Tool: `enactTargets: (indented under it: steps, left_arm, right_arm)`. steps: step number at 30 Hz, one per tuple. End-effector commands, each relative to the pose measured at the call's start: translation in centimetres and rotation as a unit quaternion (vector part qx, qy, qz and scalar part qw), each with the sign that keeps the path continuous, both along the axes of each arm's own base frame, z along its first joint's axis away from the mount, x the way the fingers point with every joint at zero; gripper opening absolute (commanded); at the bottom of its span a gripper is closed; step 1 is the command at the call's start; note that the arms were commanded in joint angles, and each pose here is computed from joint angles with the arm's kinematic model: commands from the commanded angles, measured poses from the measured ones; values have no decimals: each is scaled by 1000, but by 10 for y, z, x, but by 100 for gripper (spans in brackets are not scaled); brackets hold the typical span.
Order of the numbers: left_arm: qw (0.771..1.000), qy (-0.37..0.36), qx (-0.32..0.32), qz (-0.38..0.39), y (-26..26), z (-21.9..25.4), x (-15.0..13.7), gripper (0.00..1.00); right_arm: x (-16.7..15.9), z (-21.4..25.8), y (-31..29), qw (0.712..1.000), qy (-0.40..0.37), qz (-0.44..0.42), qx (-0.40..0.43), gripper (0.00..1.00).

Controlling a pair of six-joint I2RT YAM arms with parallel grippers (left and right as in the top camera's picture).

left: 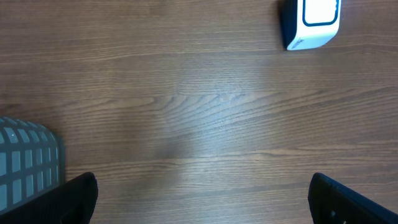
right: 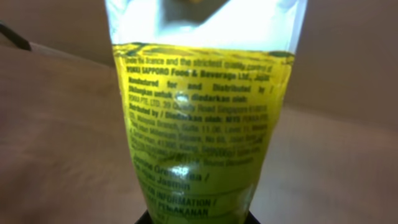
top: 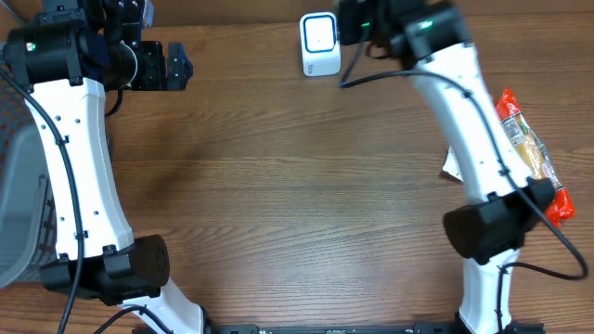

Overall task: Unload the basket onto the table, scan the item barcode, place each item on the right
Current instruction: 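Hold the tea pouch in front of the scanner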

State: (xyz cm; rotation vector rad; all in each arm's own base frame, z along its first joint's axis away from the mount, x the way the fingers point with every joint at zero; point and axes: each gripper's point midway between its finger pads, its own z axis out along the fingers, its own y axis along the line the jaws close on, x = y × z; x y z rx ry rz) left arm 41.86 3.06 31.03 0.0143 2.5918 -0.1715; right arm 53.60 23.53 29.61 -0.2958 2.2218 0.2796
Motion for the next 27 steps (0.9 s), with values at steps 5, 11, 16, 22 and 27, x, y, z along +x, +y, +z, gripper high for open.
enactTargets:
  steps: [5,11,16,22,27]
  left_arm:
    - [1000,-9,5,-10,-3,5,-1,100]
    - [1000,-9,5,-10,-3,5,-1,100]
    - [1000,-9,5,-10,-3,5,-1,100]
    - [1000,-9,5,-10,-3,5,-1,100]
    - [1000,-9,5,-10,-3,5,-1,100]
  right_arm:
    - [69,-36,5,992,-94,-59,-63,4]
    - [96,-87,7,992,-87,-66,-67,4]
    - [100,-115,10,993,-72,-63,-74,4]
    - [102,-134,11,993,-62,-61,-80,4]
    - [103,-145,12,993,-55,-60,-84,4]
